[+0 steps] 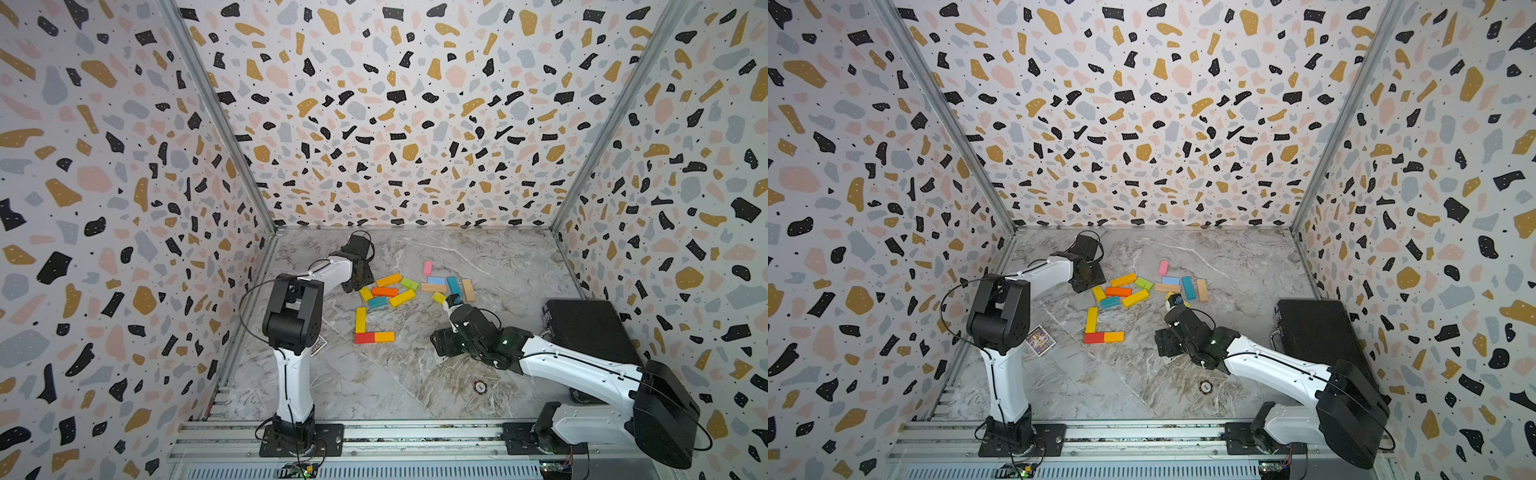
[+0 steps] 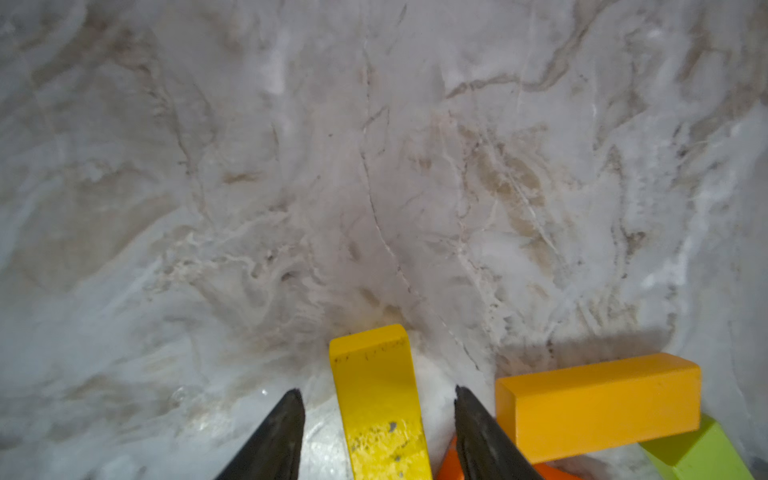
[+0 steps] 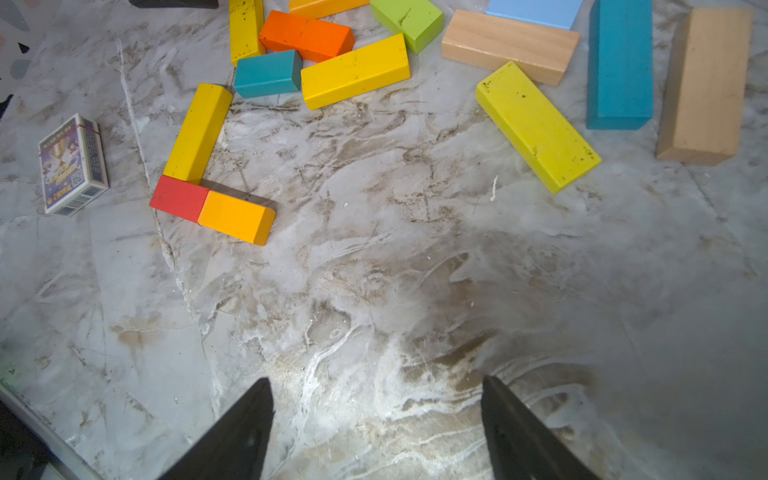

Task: Assemble the letter h with building blocks
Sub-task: Pick up the building block from the center of the board.

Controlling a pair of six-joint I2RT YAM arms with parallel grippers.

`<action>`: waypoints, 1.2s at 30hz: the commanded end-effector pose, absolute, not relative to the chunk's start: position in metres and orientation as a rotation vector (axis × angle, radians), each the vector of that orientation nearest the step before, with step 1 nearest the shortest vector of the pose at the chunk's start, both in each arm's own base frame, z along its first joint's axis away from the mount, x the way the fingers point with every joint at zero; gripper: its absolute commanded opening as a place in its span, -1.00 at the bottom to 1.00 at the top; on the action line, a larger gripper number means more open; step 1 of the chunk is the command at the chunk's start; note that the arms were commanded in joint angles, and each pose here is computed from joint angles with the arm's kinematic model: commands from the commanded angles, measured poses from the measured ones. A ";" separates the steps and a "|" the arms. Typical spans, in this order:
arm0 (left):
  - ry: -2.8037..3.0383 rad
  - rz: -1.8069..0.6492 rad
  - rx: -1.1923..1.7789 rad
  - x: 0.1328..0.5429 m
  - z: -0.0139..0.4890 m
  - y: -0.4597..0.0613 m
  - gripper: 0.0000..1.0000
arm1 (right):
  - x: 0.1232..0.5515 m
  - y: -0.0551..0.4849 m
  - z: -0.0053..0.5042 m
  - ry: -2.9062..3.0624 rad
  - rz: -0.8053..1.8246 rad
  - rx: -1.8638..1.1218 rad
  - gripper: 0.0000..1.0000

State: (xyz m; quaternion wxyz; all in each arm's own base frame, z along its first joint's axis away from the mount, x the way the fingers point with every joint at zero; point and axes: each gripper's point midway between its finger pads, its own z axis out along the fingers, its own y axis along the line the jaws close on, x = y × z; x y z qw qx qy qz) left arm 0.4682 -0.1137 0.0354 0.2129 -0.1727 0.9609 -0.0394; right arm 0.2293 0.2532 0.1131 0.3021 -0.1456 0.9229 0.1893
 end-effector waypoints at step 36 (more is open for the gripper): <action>2.580 -0.196 -0.024 0.300 0.158 -0.143 -0.74 | 0.231 0.243 0.116 2.426 0.550 -0.325 0.61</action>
